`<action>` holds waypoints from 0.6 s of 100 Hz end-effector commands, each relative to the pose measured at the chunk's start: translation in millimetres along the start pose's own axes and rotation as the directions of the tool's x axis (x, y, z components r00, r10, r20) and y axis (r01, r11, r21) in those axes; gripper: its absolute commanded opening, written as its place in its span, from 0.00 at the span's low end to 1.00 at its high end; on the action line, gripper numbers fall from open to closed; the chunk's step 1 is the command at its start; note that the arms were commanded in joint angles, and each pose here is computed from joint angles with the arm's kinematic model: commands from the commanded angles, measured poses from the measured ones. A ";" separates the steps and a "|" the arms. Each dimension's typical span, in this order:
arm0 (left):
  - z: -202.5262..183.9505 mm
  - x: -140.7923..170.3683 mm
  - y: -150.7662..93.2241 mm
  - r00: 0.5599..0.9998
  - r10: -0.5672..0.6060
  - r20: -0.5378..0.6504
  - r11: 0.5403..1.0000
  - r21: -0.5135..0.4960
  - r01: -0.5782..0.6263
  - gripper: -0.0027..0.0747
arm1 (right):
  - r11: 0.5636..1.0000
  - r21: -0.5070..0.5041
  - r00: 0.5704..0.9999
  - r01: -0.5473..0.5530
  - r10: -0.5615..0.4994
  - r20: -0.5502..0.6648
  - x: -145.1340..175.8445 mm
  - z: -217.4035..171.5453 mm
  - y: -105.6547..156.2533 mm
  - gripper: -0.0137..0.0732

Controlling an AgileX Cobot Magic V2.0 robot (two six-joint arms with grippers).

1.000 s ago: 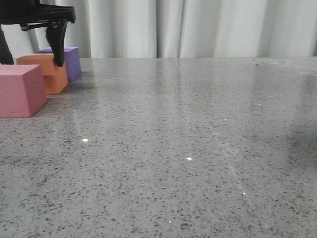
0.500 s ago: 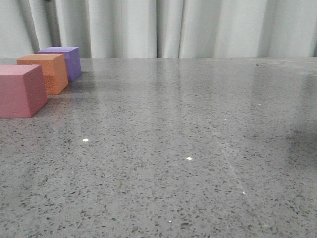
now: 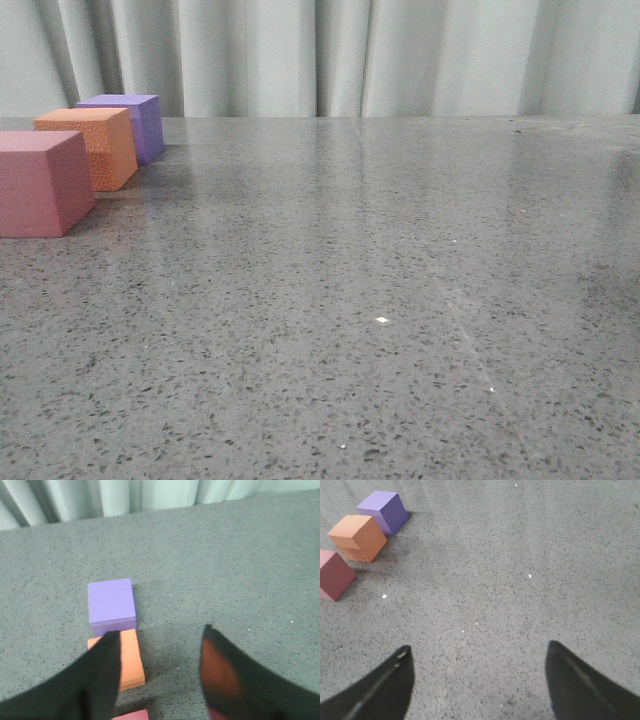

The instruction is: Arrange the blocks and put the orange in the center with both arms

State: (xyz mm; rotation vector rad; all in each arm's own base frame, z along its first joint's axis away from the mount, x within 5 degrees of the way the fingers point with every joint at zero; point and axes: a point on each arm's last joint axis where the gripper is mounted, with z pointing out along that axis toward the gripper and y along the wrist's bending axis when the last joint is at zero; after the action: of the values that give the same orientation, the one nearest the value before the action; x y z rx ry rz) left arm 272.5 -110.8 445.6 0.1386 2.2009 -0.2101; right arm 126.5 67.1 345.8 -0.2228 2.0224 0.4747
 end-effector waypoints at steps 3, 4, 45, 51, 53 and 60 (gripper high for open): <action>-27.5 -4.2 -4.1 0.989 0.018 0.145 0.998 0.054 -0.026 0.24 | 1.000 -0.019 0.992 0.025 -0.022 0.128 -6.9 -12.0 0.4 0.59; -30.0 -2.6 -3.9 0.989 0.019 0.148 0.998 0.057 -0.027 0.21 | 1.000 -0.020 0.991 0.025 -0.022 0.131 -5.7 -13.0 0.1 0.56; -61.9 63.7 14.8 0.972 0.074 0.221 0.991 0.089 -0.096 0.01 | 0.998 -0.041 0.963 0.057 -0.044 0.266 16.2 -30.9 -6.5 0.02; -69.1 76.3 18.8 0.967 0.071 0.243 0.991 0.097 -0.097 0.01 | 0.998 -0.040 0.965 0.057 -0.045 0.260 19.4 -29.5 -7.3 0.02; -71.8 80.2 20.1 0.965 0.070 0.252 0.990 0.100 -0.098 0.01 | 0.998 -0.038 0.966 0.057 -0.045 0.255 20.5 -28.8 -7.6 0.02; -81.1 91.8 24.1 0.953 0.063 0.297 0.989 0.112 -0.101 0.01 | 0.998 -0.036 0.969 0.056 -0.046 0.245 24.7 -26.0 -8.7 0.02</action>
State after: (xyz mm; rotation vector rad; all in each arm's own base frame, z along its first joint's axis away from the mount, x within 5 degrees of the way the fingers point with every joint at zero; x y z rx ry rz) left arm 176.5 -73.9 402.7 0.2440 2.0601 -0.2468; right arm 95.2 49.0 321.1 -0.2297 1.8705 0.4815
